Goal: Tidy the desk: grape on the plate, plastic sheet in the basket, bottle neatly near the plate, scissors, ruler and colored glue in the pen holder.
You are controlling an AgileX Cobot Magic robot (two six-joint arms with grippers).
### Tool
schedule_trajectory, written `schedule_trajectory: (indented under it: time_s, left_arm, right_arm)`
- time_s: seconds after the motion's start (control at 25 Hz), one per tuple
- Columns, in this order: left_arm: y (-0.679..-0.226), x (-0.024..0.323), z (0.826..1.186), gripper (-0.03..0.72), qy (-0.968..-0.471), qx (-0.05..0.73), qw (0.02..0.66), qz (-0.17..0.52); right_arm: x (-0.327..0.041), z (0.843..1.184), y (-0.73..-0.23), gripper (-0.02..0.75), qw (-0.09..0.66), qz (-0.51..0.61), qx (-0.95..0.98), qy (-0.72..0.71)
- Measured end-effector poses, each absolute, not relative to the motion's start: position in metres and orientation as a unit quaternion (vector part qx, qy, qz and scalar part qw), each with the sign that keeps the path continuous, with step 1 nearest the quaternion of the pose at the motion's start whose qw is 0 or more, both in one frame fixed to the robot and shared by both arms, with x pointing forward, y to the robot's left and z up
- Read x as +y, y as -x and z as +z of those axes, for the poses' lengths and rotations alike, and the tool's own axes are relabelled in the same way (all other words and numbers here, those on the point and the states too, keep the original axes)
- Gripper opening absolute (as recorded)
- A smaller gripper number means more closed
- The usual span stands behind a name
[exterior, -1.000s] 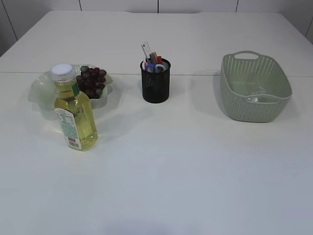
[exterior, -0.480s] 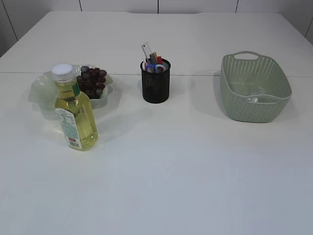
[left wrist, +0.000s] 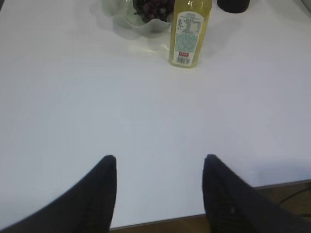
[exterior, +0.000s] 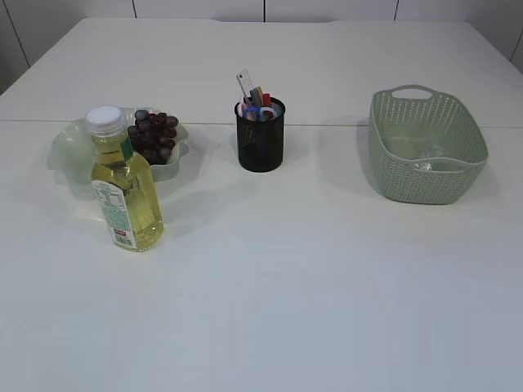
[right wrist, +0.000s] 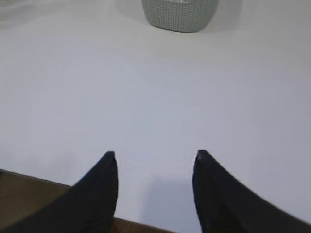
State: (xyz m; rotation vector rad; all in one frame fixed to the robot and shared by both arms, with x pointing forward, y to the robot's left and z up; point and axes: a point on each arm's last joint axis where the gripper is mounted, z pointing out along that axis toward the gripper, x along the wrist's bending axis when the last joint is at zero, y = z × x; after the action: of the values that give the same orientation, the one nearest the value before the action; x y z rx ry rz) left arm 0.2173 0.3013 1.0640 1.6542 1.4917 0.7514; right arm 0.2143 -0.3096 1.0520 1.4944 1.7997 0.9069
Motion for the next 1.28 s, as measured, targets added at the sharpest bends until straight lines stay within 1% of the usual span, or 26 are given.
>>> schedule_trajectory:
  time_s: [0.24, 0.72, 1.28]
  left_arm:
    - [-0.224, 0.300, 1.060, 0.415, -0.651, 0.575, 0.392, 0.304]
    - [-0.230, 0.299, 1.056, 0.415, -0.647, 0.570, 0.400, 0.312]
    - [-0.230, 0.299, 1.056, 0.415, -0.647, 0.570, 0.400, 0.311]
  right_arm:
    - [-0.312, 1.049, -0.216, 0.430, 0.319, 0.330, 0.683, -0.568]
    - [-0.310, 1.046, -0.226, 0.436, 0.343, 0.347, 0.674, -0.555]
    - [-0.310, 1.045, -0.228, 0.437, 0.351, 0.344, 0.665, -0.563]
